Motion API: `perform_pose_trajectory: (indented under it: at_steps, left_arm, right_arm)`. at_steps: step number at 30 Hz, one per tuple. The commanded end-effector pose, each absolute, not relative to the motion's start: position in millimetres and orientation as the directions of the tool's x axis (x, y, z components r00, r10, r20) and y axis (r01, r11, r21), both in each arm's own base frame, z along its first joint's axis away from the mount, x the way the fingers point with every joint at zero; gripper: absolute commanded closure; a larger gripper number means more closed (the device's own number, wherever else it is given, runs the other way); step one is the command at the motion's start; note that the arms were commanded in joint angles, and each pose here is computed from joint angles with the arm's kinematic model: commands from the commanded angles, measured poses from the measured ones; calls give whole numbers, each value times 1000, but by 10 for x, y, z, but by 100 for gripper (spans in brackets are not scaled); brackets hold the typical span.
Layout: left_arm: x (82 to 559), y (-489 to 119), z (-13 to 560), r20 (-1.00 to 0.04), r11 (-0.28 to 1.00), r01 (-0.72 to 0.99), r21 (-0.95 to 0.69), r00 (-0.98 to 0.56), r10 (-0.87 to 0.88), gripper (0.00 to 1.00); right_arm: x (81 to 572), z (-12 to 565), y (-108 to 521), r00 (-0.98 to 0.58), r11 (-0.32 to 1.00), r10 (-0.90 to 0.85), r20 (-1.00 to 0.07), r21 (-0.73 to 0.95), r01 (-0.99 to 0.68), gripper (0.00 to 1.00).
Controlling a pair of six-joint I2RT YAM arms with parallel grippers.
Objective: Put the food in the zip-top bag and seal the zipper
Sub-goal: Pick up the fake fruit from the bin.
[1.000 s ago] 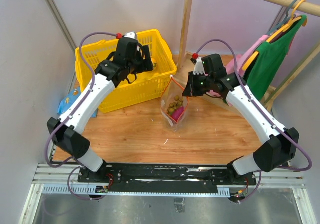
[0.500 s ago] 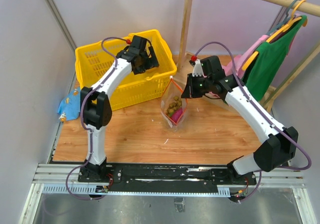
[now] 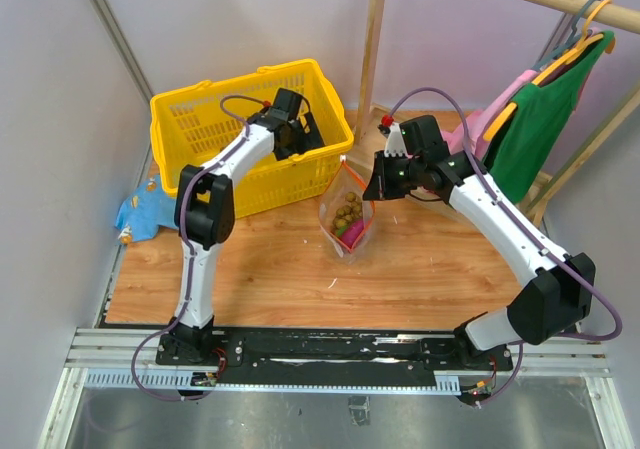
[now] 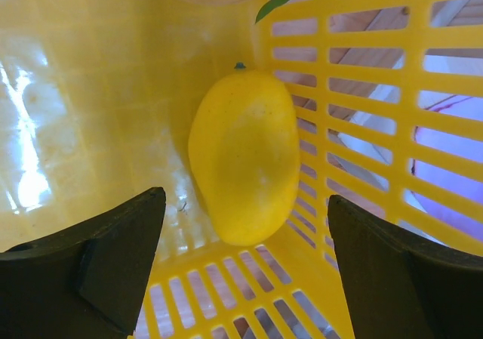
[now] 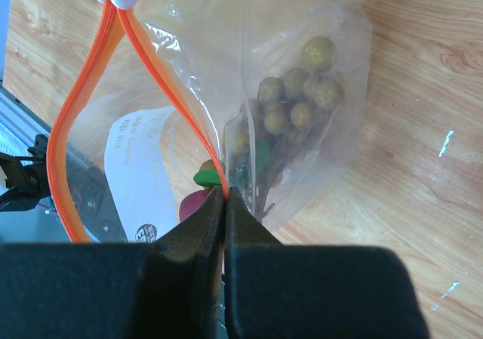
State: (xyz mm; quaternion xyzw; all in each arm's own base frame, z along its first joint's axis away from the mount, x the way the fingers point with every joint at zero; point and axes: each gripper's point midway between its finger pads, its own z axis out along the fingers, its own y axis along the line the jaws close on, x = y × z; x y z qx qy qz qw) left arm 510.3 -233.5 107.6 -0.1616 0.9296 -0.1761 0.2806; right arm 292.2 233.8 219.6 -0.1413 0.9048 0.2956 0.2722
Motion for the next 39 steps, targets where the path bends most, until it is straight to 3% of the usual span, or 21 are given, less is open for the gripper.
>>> perform_pose_trajectory:
  at_steps: [1,11,16,23,26,39]
  left_arm:
    - [5103,-2440,784,-415,869,-193,-455,-818,-399,9]
    - [5078,-2391,399,-401,890,-199,-411,-837,-373,18]
    - [5050,-2331,363,-413,905,-192,-380,-840,-352,30]
    - [5092,-2242,755,-499,922,-146,-358,-805,-321,57]
    - [5113,-2207,1019,-554,929,-109,-353,-776,-301,63]
    - [4983,-2058,2104,-717,941,23,-339,-653,-242,69]
  right_arm:
    - [2870,2225,2360,-809,777,-94,-581,465,-424,100]
    - [2861,2230,2357,-807,776,-94,-583,465,-426,99]
    - [2859,2247,2352,-805,776,-93,-586,463,-427,99]
    - [2860,2260,2352,-804,776,-91,-588,464,-427,99]
    - [2856,2263,2356,-805,775,-90,-586,467,-426,99]
    - [2839,2310,2385,-796,769,-93,-598,465,-439,99]
